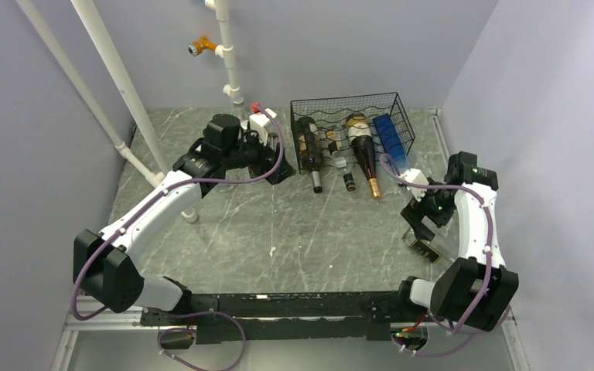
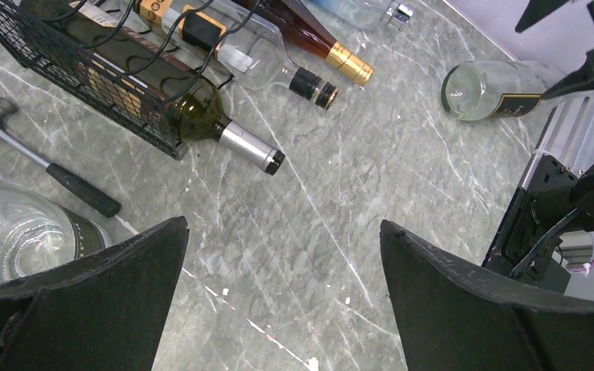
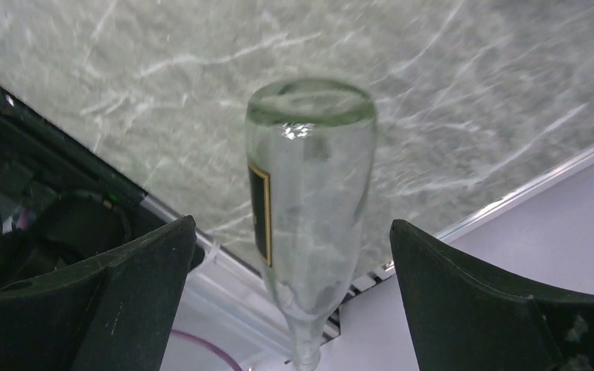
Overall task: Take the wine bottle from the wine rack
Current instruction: Move the wine bottle to the center of the board.
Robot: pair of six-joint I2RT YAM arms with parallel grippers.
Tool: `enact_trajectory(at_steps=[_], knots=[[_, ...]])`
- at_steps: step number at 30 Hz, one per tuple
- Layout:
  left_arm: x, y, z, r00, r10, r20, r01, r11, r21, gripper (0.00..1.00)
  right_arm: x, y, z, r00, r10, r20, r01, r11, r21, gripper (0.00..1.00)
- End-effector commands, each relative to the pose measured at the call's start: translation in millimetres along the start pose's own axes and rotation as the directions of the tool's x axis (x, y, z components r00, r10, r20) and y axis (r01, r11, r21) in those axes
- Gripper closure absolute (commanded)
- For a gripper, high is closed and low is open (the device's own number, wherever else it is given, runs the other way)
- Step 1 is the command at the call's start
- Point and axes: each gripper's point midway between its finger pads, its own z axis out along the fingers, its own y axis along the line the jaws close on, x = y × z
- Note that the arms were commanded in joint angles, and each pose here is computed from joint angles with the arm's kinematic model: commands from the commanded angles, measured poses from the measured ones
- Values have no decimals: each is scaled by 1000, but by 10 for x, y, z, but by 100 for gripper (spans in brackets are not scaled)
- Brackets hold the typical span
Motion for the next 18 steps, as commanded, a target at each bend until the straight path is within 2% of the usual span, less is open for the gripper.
enact_trajectory(at_steps=[1,6,10,13,18], knots=[[-278,-97,-120,996,50,72,-51,999,6,1,347,147,19,985,-113,-127,108,993,-47,0],[-285,-103,-125,996,53,74,-53,999,7,0,565,141,211,971,-136,-198,126,990,-60,0],[-290,-100,-137,996,58,74,-58,998,2,1,636,122,394,965,-167,-202,154,985,-79,2],[-288,-98,-143,995,61,74,-61,998,-2,1,622,109,513,958,-232,-170,221,972,-79,5],[-293,-87,-151,995,65,74,-65,998,-9,0,397,271,596,956,-294,-23,287,946,-151,22]])
